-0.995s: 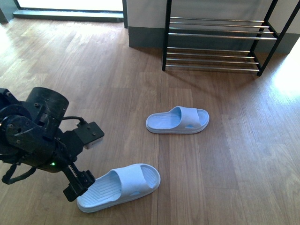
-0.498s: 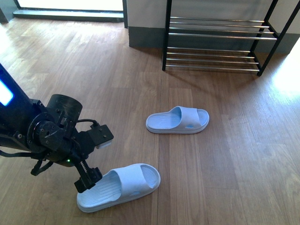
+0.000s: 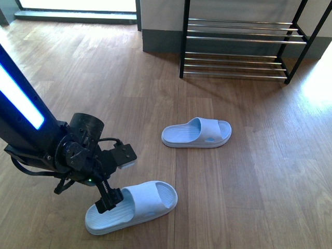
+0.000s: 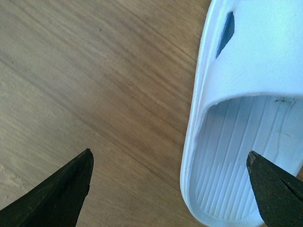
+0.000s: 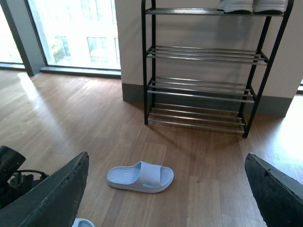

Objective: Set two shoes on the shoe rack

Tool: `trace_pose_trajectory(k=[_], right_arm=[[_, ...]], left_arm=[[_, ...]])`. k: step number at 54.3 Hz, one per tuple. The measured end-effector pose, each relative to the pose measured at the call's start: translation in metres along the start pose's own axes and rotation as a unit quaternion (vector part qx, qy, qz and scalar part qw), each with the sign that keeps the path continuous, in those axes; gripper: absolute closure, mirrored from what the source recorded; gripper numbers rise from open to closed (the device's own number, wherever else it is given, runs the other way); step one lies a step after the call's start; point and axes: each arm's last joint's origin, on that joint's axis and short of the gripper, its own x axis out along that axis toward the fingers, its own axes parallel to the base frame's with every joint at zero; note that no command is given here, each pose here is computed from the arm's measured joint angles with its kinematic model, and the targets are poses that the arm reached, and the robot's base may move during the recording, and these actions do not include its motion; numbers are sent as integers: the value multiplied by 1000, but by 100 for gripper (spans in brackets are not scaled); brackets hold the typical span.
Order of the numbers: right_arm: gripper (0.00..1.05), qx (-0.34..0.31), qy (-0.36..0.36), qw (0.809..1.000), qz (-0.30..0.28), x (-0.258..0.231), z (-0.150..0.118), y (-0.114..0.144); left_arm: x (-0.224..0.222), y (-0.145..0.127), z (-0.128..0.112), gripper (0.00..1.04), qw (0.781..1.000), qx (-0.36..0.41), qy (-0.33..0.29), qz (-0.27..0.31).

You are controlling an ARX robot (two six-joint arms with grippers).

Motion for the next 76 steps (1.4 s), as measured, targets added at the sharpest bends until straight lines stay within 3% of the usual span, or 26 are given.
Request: trace_pose_trajectory(k=[18,43,57,72,76], right_arm=[[9,0,0,1000,0,0,0,0],[9,0,0,1000,0,0,0,0],[9,0,0,1000,0,0,0,0],[9,0,0,1000,0,0,0,0],[9,0,0,1000,0,0,0,0]], left_arm=[[32,6,7,9,999,16,-42,-4],[48,-12,16,9,987,4,-152,-53],[60,-16,10,10,985,32,-165,-28],[66,-18,-3,55,985,51,-159,-32],[66,-19,-5,71,986,50,-153,-39]])
